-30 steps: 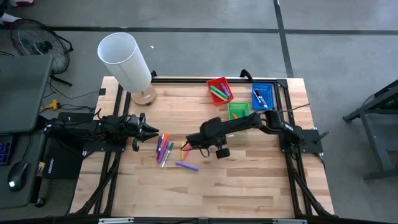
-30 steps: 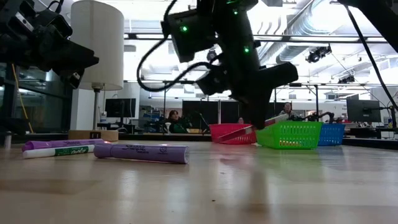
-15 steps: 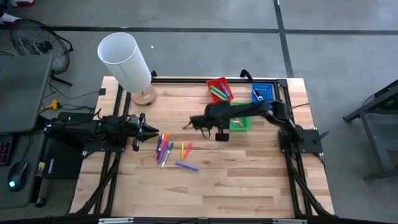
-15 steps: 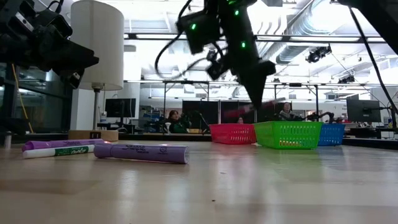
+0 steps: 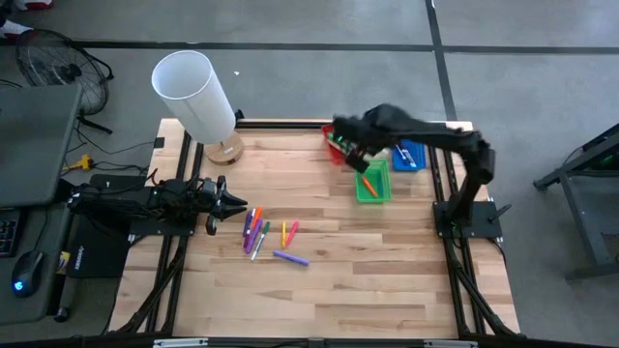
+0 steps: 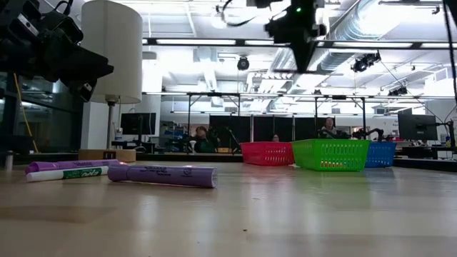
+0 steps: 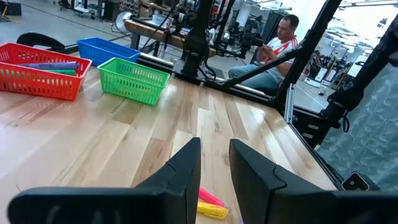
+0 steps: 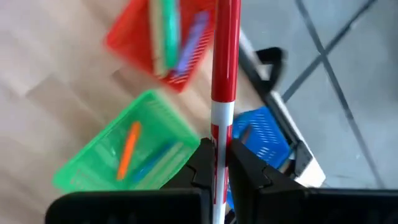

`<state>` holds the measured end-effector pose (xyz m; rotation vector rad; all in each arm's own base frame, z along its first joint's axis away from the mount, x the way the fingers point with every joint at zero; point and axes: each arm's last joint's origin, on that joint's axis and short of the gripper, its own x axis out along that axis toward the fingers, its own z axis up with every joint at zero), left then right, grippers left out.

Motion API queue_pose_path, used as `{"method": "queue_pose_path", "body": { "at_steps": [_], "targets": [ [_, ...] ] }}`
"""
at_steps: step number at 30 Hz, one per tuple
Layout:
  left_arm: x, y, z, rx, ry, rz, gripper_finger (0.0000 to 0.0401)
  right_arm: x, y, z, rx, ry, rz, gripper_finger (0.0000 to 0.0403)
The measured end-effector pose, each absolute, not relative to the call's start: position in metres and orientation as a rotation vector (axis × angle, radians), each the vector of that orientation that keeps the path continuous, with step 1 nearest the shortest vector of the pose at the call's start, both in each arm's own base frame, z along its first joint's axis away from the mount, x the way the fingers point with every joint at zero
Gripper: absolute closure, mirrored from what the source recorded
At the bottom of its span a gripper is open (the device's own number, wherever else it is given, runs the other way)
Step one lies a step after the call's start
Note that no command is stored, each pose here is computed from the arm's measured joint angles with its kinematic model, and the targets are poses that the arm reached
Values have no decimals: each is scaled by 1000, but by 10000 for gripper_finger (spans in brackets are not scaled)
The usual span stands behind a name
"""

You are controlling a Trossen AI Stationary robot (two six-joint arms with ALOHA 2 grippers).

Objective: Pick & Place Markers
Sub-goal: Put the red marker in the blue bin

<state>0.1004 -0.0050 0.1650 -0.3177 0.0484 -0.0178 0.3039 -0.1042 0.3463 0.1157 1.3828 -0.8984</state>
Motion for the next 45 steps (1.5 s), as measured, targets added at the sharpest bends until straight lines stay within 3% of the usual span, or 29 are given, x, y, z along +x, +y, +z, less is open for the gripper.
{"method": "queue_pose_path", "body": {
  "at_steps": [6, 13, 20, 34, 45],
  "targets": [
    [100, -5, 165, -318, 48, -18, 318, 267, -136, 371, 281, 1259, -1074, 388],
    [100, -5, 165, -318, 48, -18, 318, 241, -173, 371, 438, 1247, -1161, 386],
    [100, -5, 165, -318, 48, -18, 318, 194, -195, 321, 572, 1428, -1256, 388],
    [100, -5, 165, -318, 48, -18, 318, 150, -184, 239, 766, 1295, -1175, 388],
    [100, -5, 165, -318, 48, -18, 318, 152, -186, 201, 704, 1215, -1129, 388]
  ]
}}
